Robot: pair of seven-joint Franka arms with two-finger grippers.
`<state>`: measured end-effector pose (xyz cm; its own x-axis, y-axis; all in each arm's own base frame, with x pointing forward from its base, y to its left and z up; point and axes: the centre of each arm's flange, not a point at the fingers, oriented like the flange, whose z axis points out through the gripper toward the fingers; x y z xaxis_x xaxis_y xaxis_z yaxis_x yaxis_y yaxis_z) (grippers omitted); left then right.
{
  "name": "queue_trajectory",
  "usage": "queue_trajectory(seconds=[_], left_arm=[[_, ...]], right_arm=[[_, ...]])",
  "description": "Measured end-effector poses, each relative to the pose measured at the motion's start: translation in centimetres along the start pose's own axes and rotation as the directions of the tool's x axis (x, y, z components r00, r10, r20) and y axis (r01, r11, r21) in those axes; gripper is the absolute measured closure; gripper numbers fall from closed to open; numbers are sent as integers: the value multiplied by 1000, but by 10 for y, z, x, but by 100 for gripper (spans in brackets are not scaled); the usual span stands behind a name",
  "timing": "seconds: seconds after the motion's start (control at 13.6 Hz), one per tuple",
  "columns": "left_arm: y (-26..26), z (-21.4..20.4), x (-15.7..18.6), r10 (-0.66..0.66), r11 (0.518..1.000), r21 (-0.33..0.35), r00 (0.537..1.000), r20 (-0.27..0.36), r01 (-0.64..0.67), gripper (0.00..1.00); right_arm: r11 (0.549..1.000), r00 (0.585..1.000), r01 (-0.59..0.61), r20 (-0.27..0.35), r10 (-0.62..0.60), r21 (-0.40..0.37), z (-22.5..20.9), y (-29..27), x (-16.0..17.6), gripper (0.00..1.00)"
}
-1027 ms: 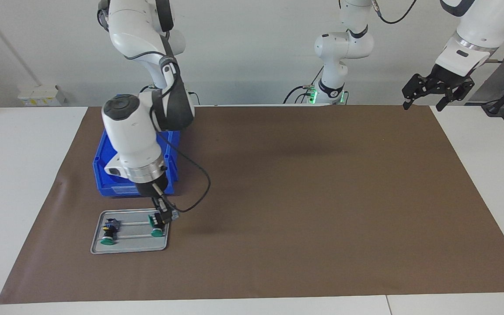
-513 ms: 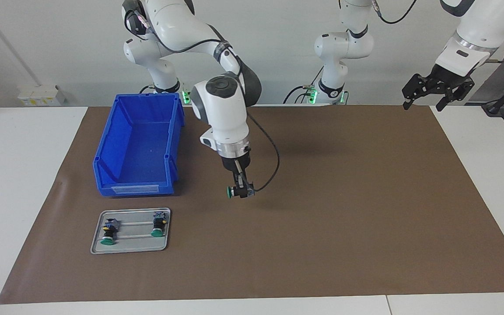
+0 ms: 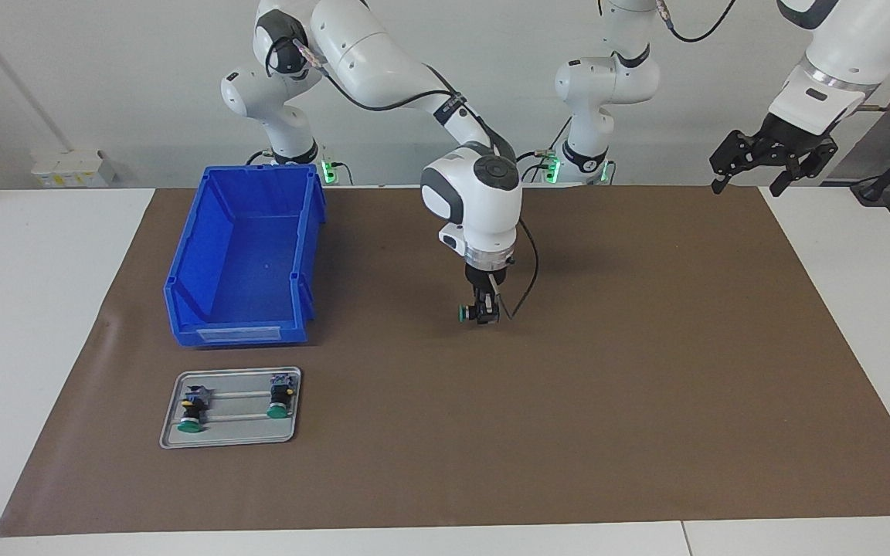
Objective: Place and press button with both arms
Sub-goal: 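Lower the part onto the table and open the right gripper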
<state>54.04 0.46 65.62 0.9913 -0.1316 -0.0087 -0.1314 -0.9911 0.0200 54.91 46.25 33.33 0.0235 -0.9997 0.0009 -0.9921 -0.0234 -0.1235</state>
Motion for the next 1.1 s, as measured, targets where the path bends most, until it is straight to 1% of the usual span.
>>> queue_trajectory(seconds=[0.51, 0.59, 0.66, 0.81, 0.88, 0.95, 1.03, 1.1], left_arm=[[0, 0, 0, 0, 1000, 0, 1000, 0, 0, 0], [0, 0, 0, 0, 1000, 0, 1000, 0, 0, 0], [0, 0, 0, 0, 1000, 0, 1000, 0, 0, 0], [0, 0, 0, 0, 1000, 0, 1000, 0, 0, 0], [0, 0, 0, 0, 1000, 0, 1000, 0, 0, 0], [0, 0, 0, 0, 1000, 0, 1000, 0, 0, 0], [0, 0, 0, 0, 1000, 0, 1000, 0, 0, 0], [0, 0, 0, 0, 1000, 0, 1000, 0, 0, 0]], right_arm=[[999, 1000, -13, -29, 12, -37, 29, 27, -5, 67], [999, 999, -12, -31, 11, -38, 30, 27, -4, 60], [999, 999, -5, -38, 4, -33, 30, 27, -4, 51], [999, 997, 39, -67, -38, 2, 24, 25, -3, 26], [997, 994, 79, -74, -77, 20, 17, 23, -2, 16], [991, 989, 129, -73, -127, 36, 6, 19, 0, 4], [982, 982, 180, -65, -176, 57, -12, 10, 7, 0], [972, 975, 219, -58, -215, 81, -36, -3, 21, 0]])
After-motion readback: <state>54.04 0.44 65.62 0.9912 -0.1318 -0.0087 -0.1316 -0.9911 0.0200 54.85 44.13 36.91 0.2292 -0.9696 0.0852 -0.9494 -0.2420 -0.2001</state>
